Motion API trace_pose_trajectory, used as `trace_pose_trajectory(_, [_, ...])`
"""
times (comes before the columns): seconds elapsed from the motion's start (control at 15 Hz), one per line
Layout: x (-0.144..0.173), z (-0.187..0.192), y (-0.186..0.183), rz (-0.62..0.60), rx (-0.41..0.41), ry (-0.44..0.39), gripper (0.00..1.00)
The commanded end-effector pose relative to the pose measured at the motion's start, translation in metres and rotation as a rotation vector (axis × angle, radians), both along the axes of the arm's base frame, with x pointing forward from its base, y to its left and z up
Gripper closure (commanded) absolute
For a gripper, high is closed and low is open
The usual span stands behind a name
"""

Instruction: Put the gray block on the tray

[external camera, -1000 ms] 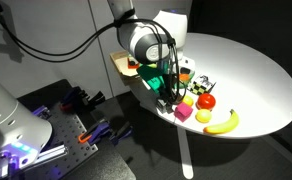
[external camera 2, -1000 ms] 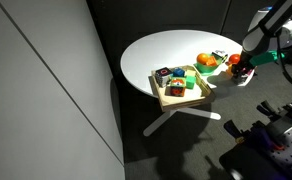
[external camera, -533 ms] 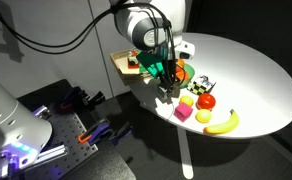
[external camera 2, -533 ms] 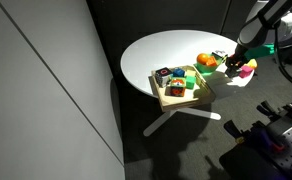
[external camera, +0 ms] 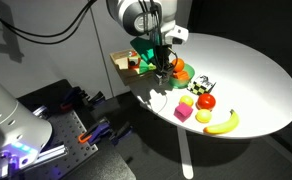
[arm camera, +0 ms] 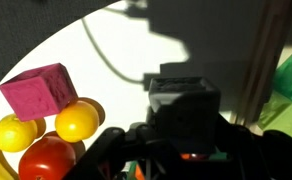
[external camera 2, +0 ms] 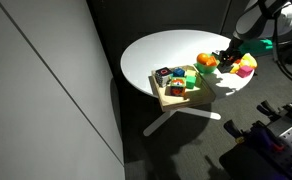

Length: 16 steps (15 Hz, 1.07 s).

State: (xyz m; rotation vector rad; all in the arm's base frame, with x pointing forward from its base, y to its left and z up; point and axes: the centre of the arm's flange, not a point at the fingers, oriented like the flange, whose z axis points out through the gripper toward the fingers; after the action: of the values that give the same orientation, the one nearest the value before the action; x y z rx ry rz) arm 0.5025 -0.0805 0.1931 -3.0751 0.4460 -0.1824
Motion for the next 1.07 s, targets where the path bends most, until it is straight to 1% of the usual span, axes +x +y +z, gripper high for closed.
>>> trace_pose_trajectory(0.0, [-0.013,0.025,0.007,-0.021,0.022,-0.032,0.73])
trace_pose_trajectory(0.2, [-0.015,0.035,0.007,-0.035,0.024,-0.037,0.73])
trace_pose_trajectory(0.27, [-0.006,0.020,0.006,-0.012,0.011,-0.029,0.48])
trace_pose_trajectory(0.47, [-0.008,0.025,0.006,-0.012,0.011,-0.035,0.48])
trace_pose_trajectory(1.0, [-0.010,0.025,0.006,-0.013,0.012,-0.033,0.48])
